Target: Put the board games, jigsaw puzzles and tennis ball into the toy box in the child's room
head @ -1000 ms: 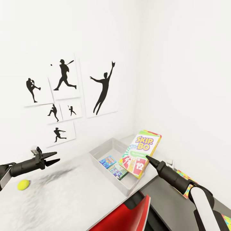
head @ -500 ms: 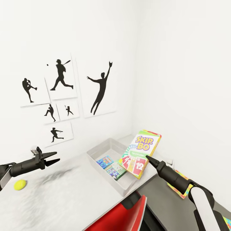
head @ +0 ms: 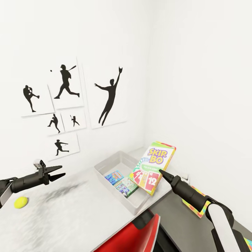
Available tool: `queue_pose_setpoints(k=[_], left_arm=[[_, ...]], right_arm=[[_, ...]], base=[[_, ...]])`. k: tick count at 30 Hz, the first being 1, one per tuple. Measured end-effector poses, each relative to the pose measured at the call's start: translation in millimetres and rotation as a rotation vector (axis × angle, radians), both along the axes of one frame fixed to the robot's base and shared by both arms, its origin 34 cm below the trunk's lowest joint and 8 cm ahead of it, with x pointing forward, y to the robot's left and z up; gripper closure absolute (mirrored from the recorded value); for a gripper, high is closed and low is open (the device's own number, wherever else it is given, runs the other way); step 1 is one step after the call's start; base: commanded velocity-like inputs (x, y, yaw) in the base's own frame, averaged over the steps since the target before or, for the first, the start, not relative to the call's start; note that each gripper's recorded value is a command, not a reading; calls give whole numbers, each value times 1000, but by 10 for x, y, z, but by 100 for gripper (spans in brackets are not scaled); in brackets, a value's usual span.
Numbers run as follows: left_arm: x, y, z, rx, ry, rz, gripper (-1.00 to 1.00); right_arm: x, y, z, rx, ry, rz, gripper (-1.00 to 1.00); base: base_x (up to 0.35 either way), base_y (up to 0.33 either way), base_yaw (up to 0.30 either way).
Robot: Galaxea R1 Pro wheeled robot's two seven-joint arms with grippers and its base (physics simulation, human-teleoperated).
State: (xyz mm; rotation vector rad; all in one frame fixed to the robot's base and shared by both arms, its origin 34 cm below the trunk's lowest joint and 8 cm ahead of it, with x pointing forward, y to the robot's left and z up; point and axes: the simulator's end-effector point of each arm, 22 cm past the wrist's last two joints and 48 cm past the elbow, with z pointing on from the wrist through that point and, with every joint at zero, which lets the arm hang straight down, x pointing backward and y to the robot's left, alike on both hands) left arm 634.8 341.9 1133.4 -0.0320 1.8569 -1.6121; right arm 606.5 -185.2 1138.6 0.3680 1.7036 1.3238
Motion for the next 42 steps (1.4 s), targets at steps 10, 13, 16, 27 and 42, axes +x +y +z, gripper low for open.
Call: queue_pose_setpoints(k=[10, 13, 16, 27, 42], left_arm=[[0, 1, -1, 0, 0, 0, -100], [0, 1, -1, 0, 0, 0, -100], [0, 1, 0, 0, 0, 0, -100], [0, 0, 0, 0, 0, 0, -100], [0, 1, -4, 0, 1, 0, -100]], right_arm=[[-1, 5, -1, 0, 0, 2, 100], [0, 2, 0, 0, 0, 1, 100], [-1, 3, 2, 1, 0, 1, 100], [4, -19, 5, 5, -1, -4, 100], [5, -23, -4, 6, 1, -5, 100]], base=[[4, 0, 198], [0, 0, 152], [0, 0, 40], [0, 0, 4], [19, 0, 0]])
